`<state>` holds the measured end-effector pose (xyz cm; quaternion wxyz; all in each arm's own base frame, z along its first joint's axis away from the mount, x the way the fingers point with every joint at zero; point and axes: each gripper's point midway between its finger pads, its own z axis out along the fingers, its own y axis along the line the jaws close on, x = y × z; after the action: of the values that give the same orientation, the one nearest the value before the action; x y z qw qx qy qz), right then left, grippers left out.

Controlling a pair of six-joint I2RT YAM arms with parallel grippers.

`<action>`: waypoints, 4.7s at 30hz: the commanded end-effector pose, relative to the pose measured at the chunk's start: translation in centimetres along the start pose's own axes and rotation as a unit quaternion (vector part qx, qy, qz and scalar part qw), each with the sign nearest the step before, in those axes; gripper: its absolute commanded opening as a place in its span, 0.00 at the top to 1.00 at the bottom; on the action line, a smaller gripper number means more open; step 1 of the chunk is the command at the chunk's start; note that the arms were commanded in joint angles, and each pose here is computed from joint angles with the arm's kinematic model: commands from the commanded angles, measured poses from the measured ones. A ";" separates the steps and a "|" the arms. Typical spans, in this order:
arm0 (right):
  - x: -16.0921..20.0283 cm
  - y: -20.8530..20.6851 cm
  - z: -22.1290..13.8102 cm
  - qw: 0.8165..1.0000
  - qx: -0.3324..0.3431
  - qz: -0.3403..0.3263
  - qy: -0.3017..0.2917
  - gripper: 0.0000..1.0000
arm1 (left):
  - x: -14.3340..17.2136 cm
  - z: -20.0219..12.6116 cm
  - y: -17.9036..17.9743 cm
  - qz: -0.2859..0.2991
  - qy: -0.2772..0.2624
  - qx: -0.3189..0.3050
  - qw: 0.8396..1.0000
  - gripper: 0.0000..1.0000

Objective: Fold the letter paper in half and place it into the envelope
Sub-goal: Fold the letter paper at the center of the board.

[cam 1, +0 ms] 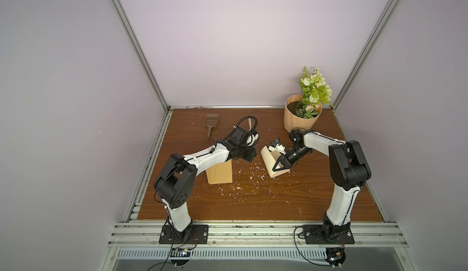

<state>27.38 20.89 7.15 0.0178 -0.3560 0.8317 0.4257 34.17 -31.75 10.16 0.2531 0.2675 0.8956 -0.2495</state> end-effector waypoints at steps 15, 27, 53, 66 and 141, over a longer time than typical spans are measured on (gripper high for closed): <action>0.7 -2.3 -2.1 0.998 0.058 0.027 -0.022 1.00 | -1.1 3.5 -2.1 0.026 0.027 0.029 0.999 0.74; 1.4 -4.3 -1.8 0.995 0.091 0.044 0.001 1.00 | -0.5 5.5 -2.3 0.022 0.041 0.040 0.998 0.75; 1.9 -6.0 -0.7 0.992 0.101 0.065 0.028 1.00 | 1.0 6.7 -1.7 0.045 0.080 0.033 0.995 1.00; 2.2 -6.3 -0.5 0.992 0.104 0.068 0.038 1.00 | 3.8 7.3 -1.0 0.063 0.128 0.031 0.989 1.00; -10.1 -0.4 3.7 0.845 0.111 0.395 -0.342 1.00 | 9.2 5.0 4.1 -0.188 0.142 -0.070 0.969 1.00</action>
<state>33.21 27.78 6.13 0.1539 0.1822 0.8967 0.3728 33.66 -31.97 2.71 0.1476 0.1405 0.9449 -0.2562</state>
